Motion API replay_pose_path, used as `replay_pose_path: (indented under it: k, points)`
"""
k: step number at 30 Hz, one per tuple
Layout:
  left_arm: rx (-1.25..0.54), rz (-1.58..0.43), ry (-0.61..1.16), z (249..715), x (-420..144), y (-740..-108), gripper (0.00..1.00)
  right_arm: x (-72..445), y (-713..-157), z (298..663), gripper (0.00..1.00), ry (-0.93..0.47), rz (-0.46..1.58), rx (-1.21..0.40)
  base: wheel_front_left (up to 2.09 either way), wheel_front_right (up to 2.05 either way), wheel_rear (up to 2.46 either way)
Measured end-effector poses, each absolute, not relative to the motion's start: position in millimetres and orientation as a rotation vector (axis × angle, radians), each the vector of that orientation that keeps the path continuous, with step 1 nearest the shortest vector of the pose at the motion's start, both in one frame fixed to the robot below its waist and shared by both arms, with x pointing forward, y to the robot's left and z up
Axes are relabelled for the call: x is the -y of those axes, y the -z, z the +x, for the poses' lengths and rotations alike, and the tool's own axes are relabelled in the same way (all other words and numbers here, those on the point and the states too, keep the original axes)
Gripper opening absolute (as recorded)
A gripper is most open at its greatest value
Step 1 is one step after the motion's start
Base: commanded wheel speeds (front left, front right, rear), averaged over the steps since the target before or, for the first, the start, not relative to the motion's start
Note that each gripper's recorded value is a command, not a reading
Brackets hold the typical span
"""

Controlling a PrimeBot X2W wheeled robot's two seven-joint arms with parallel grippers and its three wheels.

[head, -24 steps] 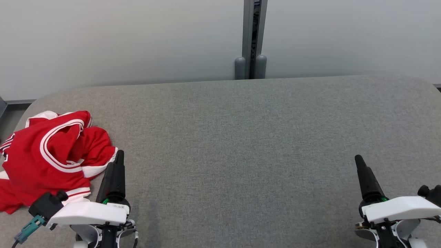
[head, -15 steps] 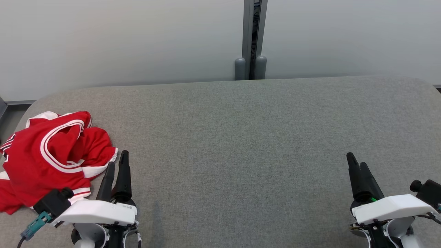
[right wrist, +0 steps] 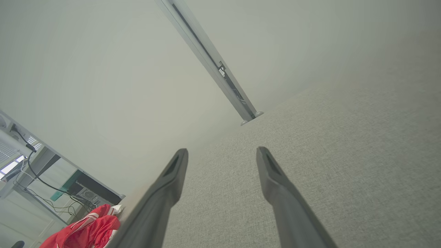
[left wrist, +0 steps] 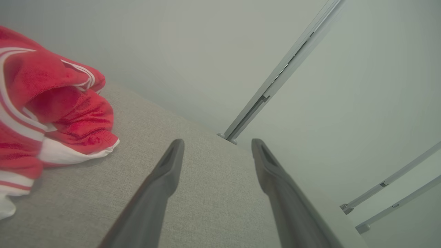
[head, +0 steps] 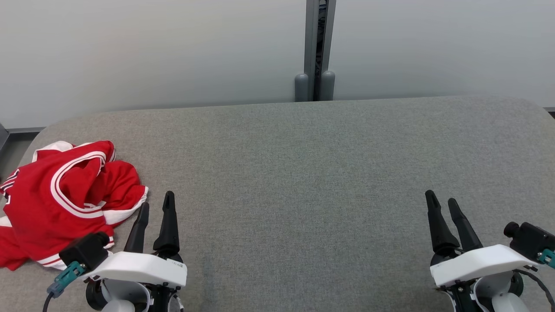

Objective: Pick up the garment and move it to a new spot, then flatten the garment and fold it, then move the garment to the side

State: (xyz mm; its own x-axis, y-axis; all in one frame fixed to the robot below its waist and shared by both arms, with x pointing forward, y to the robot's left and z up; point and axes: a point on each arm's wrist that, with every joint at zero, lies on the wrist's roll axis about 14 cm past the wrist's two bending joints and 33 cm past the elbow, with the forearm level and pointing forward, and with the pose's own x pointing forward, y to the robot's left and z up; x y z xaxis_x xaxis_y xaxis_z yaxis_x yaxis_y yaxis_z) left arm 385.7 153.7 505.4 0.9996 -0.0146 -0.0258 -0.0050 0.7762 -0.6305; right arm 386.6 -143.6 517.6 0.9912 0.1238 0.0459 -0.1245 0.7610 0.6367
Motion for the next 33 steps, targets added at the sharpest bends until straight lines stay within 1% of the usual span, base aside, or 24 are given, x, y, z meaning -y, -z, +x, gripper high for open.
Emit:
replay_pose_path:
  k: [15, 33]
  points:
    - [0.05, -0.53, 0.023, 387.2, -150.4, -525.7, 1.0, 130.1, -535.3, 387.3, 1.0, -0.199, 0.527, 0.069, 0.0, 0.0, 0.0]
    - [0.108, -0.452, 0.048, 386.0, -146.7, -537.0, 1.0, 125.5, -546.6, 385.4, 1.0, -0.217, 0.383, 0.133, 0.0, 0.0, 0.0]
